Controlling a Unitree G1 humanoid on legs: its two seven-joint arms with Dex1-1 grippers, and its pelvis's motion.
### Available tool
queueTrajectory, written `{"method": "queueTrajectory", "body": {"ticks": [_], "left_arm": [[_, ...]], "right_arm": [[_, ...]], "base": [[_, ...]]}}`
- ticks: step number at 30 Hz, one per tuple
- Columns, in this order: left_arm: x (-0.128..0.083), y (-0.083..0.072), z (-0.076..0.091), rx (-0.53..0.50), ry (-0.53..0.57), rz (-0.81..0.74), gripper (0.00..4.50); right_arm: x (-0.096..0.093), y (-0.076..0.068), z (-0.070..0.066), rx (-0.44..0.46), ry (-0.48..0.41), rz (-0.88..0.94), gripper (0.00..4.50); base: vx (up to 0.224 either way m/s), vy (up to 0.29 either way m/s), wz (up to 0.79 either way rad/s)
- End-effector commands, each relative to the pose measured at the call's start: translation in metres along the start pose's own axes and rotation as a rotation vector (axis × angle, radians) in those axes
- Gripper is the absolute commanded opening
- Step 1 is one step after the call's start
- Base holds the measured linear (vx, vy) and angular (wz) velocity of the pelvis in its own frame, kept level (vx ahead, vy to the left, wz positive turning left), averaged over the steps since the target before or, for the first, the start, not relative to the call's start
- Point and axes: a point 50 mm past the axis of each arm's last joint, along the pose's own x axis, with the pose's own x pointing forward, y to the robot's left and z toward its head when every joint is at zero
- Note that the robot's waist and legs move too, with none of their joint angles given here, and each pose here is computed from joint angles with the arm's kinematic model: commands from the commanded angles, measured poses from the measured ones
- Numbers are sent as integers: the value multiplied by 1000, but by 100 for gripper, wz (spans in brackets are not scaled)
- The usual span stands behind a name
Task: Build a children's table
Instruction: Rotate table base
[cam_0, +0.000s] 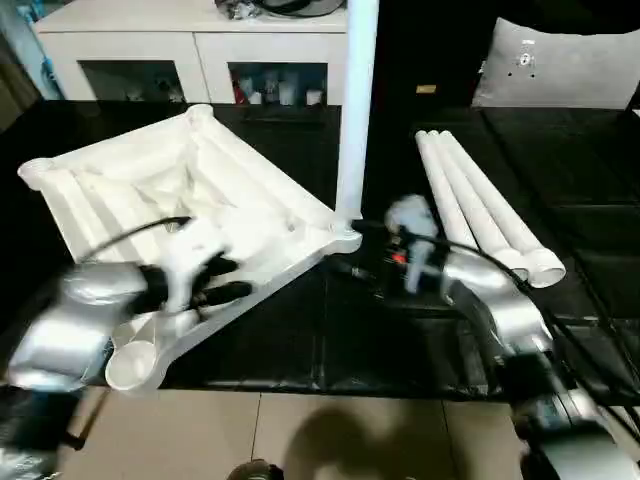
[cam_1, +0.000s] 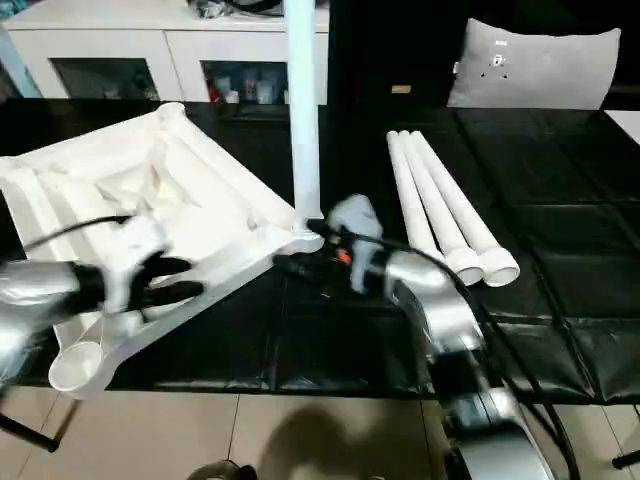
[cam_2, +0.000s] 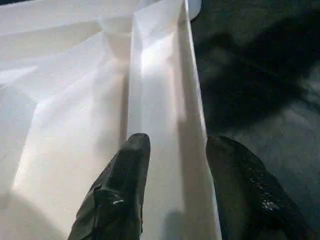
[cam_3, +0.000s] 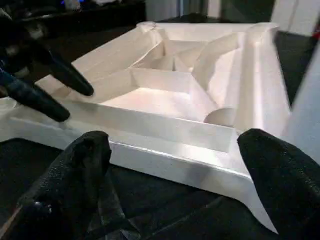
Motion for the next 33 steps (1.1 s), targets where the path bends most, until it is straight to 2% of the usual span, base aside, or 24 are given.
{"method": "queueTrajectory", "body": {"ticks": [1, 3, 7, 11, 14, 15, 16, 17, 21, 22, 25, 26, 28, 30, 33], "left_arm": [[-15, -3, 4, 5, 1, -11, 211], [-25, -9, 1, 19, 21, -45, 211], [-30, -14, -1, 25, 32, -61, 211], [-26, -22, 3, 19, 4, -80, 211], [-26, -23, 5, 26, -9, -81, 211], [-26, -23, 9, 28, -33, -77, 211], [-26, -23, 10, 29, -39, -75, 211], [-26, -20, 15, 45, -61, -50, 211], [-28, -15, 16, 59, -50, -22, 211], [-30, -10, 14, 52, -29, 9, 211], [-32, -3, 10, 42, 14, 59, 211], [-34, 3, 5, 28, 61, 112, 211], [-35, 5, 3, 23, 80, 133, 211], [-37, 16, -2, 23, 129, 225, 211], [-44, 31, -9, 17, 224, 333, 211]], "right_arm": [[5, -9, 8, -25, -4, -21, 450], [10, -20, 15, -34, -29, -104, 450], [13, -29, 21, -30, -62, -194, 450], [10, -51, 34, 47, -186, -456, 450], [5, -58, 33, 68, -184, -548, 450], [-3, -67, 29, 78, -160, -645, 450], [-5, -69, 28, 80, -154, -671, 450], [-15, -77, 24, 76, -137, -761, 450], [-17, -76, 23, 71, -146, -714, 450], [-14, -69, 20, 45, -140, -597, 450], [-11, -59, 14, 24, -123, -490, 450], [-10, -52, 8, 20, -106, -434, 450], [-10, -49, 6, 19, -100, -413, 450], [-9, -41, -2, 19, -80, -377, 450], [-5, -19, -18, -9, -30, -271, 450]], "base": [[0, 0, 0], [0, 0, 0], [0, 0, 0], [0, 0, 0], [0, 0, 0], [0, 0, 0], [0, 0, 0], [0, 0, 0], [0, 0, 0], [0, 0, 0], [0, 0, 0], [0, 0, 0], [0, 0, 0], [0, 0, 0], [0, 0, 0]]}}
